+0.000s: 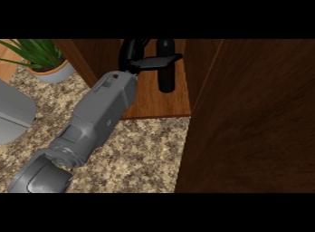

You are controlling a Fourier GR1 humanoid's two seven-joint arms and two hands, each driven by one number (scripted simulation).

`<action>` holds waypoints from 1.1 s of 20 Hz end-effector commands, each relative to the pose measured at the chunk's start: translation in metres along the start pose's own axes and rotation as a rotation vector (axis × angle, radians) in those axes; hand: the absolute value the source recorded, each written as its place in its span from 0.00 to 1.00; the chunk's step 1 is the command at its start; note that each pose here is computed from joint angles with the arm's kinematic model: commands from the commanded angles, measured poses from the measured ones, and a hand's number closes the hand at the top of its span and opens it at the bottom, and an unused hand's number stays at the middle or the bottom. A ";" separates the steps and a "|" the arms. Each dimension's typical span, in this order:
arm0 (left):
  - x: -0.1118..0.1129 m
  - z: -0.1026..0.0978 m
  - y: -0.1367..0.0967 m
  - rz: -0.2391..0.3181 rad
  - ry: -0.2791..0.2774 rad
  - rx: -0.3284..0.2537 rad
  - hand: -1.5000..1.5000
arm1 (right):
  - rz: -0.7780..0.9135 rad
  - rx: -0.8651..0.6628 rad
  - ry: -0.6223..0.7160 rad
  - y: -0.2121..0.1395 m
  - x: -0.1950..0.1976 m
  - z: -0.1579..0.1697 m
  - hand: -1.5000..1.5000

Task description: Pick up the wine, place it into the cabinet and close the cabinet

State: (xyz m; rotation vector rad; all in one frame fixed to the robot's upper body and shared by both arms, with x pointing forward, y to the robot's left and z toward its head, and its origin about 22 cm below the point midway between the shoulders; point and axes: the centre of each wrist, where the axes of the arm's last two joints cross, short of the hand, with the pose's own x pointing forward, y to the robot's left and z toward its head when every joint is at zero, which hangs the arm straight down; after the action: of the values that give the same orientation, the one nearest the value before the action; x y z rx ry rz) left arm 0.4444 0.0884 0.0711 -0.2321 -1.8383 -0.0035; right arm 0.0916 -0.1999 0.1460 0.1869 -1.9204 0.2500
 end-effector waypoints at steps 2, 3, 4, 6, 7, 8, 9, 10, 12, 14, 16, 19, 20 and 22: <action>-0.014 0.013 0.001 0.011 -0.015 -0.011 0.00 | -0.073 -0.017 -0.040 -0.004 0.048 0.008 0.00; -0.015 0.013 0.005 0.036 0.001 -0.013 0.00 | -0.084 -0.026 -0.041 -0.003 0.039 0.011 0.00; -0.001 0.003 -0.007 0.026 0.008 -0.026 0.00 | -0.096 -0.025 -0.011 0.001 0.045 0.014 0.00; -0.009 0.010 -0.002 0.045 0.025 -0.034 0.00 | -0.081 -0.022 -0.046 -0.002 0.054 0.015 0.00; -0.004 0.008 -0.006 0.089 0.025 -0.078 0.00 | -0.075 -0.022 -0.037 -0.003 0.053 0.013 0.00; -0.014 0.018 0.000 0.103 0.006 -0.059 0.00 | -0.067 -0.021 -0.034 -0.005 0.047 0.011 0.00; -0.015 0.019 0.000 0.104 0.015 -0.081 0.00 | -0.056 -0.016 -0.030 -0.002 0.048 0.014 0.00; -0.014 0.021 -0.003 0.146 0.031 -0.101 0.00 | -0.068 -0.030 -0.025 0.000 0.038 0.012 0.00; -0.019 0.029 -0.001 0.158 0.036 -0.115 0.00 | -0.055 -0.033 -0.029 -0.004 0.045 0.007 0.00; -0.029 0.042 0.003 0.184 0.023 -0.123 0.00 | -0.070 -0.045 -0.014 -0.002 0.050 0.011 0.00; -0.040 0.061 0.005 0.207 0.044 -0.139 0.00 | -0.037 -0.041 -0.011 -0.010 0.044 0.009 0.00; -0.039 0.072 0.001 0.225 0.047 -0.117 0.00 | -0.051 -0.053 -0.023 -0.005 0.050 0.014 0.00; -0.033 0.069 -0.007 0.235 0.068 -0.134 0.00 | -0.065 -0.032 -0.020 -0.006 0.058 0.016 0.00; -0.046 0.097 -0.001 0.244 0.056 -0.133 0.00 | -0.051 -0.075 0.002 -0.003 0.042 0.016 0.00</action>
State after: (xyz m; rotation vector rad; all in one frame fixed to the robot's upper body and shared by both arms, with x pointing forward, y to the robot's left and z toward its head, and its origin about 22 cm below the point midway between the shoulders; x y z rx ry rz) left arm 0.3892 0.0911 0.0167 -0.5134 -1.7587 0.0220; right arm 0.0896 -0.2068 0.1447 0.1058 -1.9051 0.2219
